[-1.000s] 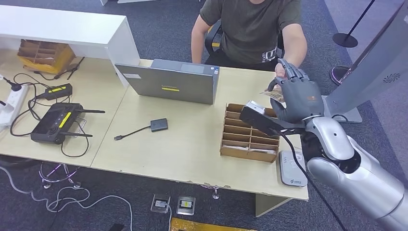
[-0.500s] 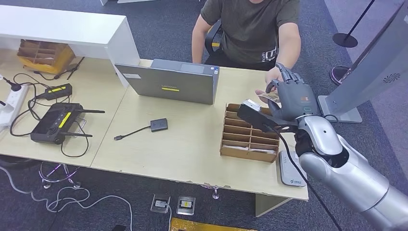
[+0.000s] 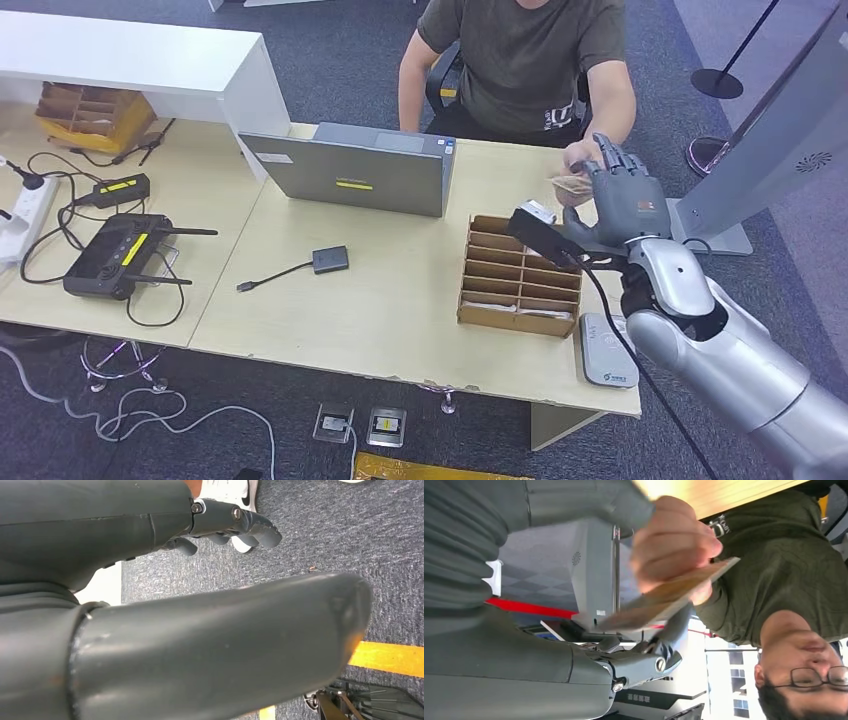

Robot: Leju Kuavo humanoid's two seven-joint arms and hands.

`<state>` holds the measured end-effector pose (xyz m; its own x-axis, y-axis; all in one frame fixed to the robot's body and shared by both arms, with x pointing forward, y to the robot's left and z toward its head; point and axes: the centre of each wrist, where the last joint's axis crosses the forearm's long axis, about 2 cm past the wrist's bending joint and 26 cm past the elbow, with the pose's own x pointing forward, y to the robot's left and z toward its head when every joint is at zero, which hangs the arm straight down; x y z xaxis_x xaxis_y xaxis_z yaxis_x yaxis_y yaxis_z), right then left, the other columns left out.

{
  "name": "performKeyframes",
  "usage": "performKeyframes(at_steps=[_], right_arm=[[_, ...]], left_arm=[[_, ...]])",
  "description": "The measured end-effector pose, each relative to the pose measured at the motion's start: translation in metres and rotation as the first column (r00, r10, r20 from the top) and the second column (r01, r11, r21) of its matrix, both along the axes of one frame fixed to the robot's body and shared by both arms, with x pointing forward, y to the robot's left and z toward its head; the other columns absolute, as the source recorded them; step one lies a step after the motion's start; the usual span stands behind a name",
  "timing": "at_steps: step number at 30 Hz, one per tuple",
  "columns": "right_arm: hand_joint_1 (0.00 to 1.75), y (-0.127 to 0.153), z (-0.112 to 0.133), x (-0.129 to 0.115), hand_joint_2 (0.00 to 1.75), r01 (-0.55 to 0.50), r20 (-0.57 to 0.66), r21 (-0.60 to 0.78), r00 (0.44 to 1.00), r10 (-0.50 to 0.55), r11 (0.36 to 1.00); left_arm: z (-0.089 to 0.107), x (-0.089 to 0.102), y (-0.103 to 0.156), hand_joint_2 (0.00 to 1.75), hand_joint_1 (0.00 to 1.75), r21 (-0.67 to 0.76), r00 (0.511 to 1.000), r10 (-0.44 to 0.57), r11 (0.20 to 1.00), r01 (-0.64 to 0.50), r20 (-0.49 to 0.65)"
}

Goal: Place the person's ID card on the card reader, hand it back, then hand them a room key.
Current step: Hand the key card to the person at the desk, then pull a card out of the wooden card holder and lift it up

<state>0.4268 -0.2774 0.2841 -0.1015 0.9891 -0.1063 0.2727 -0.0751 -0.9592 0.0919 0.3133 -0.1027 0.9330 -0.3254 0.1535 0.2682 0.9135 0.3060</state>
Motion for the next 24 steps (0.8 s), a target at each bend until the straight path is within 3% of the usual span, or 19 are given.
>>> performKeyframes(at_steps=[10,14,18,24], right_arm=[[0.0,-0.003,-0.008,-0.001,0.0,-0.037,0.088,0.032,0.996,0.034,0.999],[0.0,0.0,-0.013,-0.007,0.0,-0.034,0.059,0.011,0.998,0.033,0.999],[0.0,0.0,-0.013,-0.016,0.0,0.04,-0.014,0.046,0.999,-0.039,0.998],[0.0,-0.009,-0.004,-0.037,0.0,0.073,-0.087,0.047,0.994,-0.069,0.996]], left_arm=[[-0.001,-0.004,0.0,0.0,0.0,0.003,1.0,0.022,1.0,-0.022,-0.005],[-0.002,-0.008,0.0,0.0,0.0,0.003,1.0,0.025,1.0,-0.025,-0.011],[-0.002,-0.011,0.001,0.0,0.0,0.012,1.0,0.027,1.0,-0.027,-0.014],[-0.002,-0.012,0.003,0.0,0.0,0.014,1.0,0.026,1.0,-0.025,-0.015]])
